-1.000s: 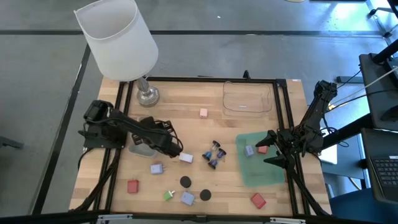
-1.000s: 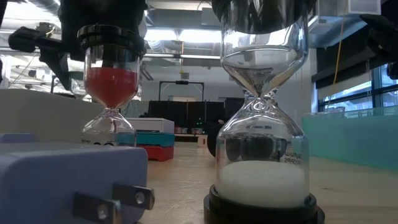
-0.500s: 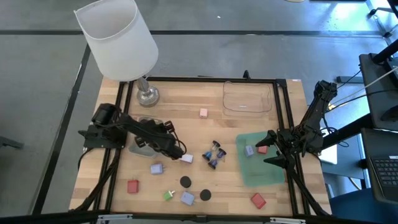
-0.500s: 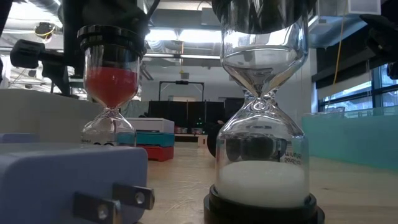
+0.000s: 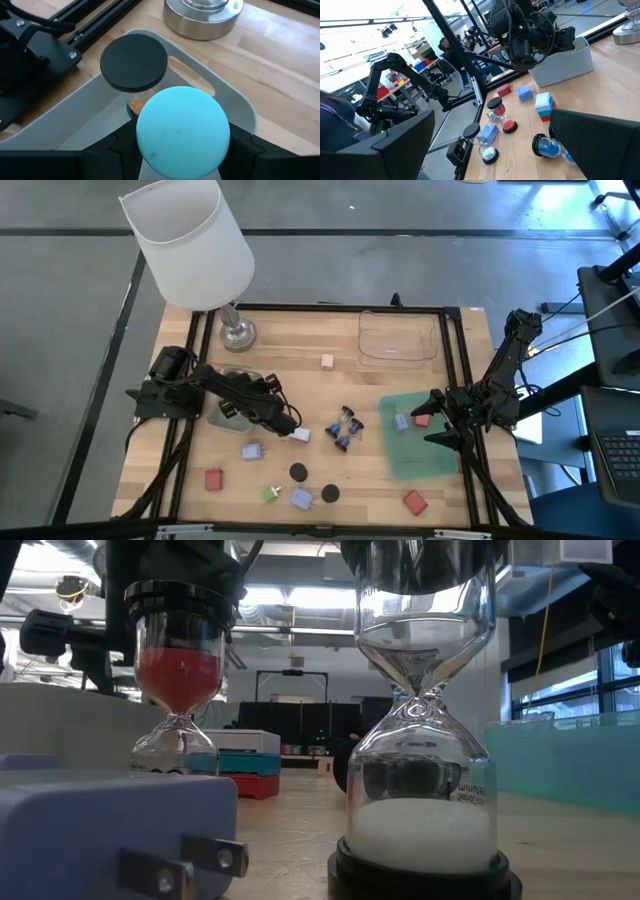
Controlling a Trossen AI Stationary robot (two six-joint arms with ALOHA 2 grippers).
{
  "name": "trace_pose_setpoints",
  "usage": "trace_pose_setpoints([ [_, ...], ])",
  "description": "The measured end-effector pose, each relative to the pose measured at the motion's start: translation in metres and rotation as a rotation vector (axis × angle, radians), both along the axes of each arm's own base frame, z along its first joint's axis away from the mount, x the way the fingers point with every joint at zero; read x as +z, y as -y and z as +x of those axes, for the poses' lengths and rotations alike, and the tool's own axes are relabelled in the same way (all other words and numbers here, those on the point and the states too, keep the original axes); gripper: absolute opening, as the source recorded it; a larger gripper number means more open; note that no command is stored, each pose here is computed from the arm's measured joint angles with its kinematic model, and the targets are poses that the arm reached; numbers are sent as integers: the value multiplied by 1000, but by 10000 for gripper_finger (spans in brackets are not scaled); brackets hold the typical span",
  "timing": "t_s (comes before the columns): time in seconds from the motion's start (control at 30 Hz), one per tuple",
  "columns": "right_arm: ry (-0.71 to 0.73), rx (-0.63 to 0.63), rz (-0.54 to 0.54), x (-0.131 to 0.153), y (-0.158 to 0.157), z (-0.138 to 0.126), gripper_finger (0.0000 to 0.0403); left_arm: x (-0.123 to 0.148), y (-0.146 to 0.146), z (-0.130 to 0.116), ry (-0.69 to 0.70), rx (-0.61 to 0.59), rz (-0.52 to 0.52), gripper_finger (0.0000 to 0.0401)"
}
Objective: Pick & Place Office items
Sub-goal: Put the light blue hourglass into the gray bin, then adjust the top blue hourglass
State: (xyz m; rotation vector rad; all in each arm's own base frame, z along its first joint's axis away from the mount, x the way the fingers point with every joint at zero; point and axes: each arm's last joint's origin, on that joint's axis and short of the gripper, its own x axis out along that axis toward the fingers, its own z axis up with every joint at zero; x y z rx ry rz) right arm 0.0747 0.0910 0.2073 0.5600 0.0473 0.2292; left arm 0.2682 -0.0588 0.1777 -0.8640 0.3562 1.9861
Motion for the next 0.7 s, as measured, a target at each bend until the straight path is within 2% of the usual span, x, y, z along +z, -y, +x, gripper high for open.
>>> trace_pose_setpoints([
  [0.23,0,0,0,0,0,0,400,0,-2,2,18,-5,17,202],
  [0.57,0,0,0,0,0,0,400,1,-4,1,4,-15,36,271],
  [0.7,0,0,0,0,0,0,400,10,-4,3,1,-26,46,296],
])
